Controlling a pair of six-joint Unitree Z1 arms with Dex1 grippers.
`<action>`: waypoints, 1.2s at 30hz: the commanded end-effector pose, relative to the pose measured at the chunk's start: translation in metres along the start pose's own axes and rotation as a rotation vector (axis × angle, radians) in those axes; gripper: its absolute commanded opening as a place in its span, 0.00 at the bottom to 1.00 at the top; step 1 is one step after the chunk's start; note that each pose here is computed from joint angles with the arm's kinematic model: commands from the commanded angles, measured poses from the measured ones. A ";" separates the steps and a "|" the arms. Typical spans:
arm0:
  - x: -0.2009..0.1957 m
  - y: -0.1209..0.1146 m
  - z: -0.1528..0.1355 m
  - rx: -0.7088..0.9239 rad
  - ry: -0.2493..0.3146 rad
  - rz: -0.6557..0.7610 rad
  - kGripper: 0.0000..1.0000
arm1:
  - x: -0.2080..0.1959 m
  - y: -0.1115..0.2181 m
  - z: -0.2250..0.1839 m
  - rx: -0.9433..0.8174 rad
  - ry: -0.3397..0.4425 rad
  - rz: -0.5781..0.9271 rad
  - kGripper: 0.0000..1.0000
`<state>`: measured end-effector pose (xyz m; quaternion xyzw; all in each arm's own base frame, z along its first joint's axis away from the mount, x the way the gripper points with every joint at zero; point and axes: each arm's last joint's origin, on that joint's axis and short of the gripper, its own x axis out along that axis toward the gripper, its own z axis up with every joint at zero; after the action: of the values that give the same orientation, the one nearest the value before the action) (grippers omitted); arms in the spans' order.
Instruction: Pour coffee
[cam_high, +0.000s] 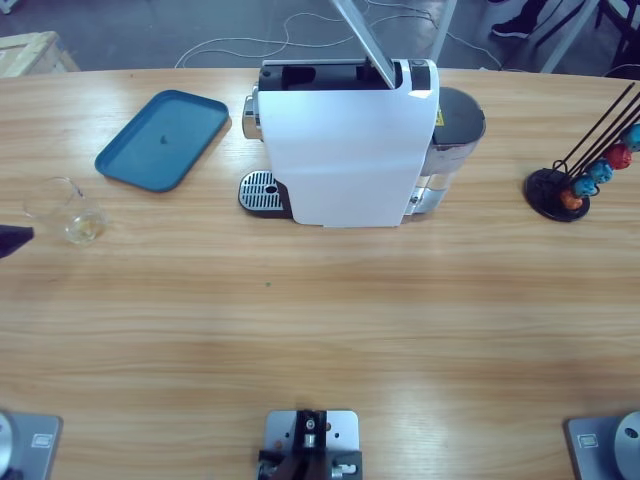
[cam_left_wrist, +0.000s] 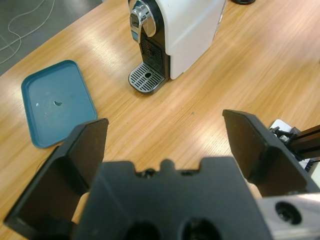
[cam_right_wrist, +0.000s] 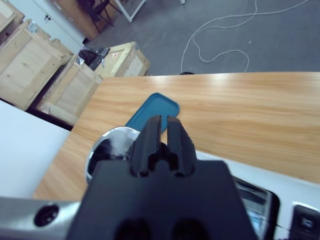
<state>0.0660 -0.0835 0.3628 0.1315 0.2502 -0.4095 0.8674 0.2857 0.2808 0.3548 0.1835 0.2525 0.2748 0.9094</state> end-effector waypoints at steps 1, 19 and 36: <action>0.008 -0.002 0.003 0.009 0.031 -0.016 0.99 | 0.049 0.000 -0.083 -0.058 0.251 0.005 0.00; 0.014 -0.002 0.009 0.008 0.046 -0.016 0.99 | 0.091 -0.031 -0.150 -0.048 0.465 -0.122 0.00; 0.027 0.005 -0.029 -0.113 0.133 0.081 0.99 | 0.079 -0.054 -0.177 -0.065 0.564 -0.210 0.00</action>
<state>0.0756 -0.0908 0.3493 0.1164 0.2935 -0.3775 0.8705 0.2856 0.3284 0.3035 0.1613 0.3103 0.3054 0.8857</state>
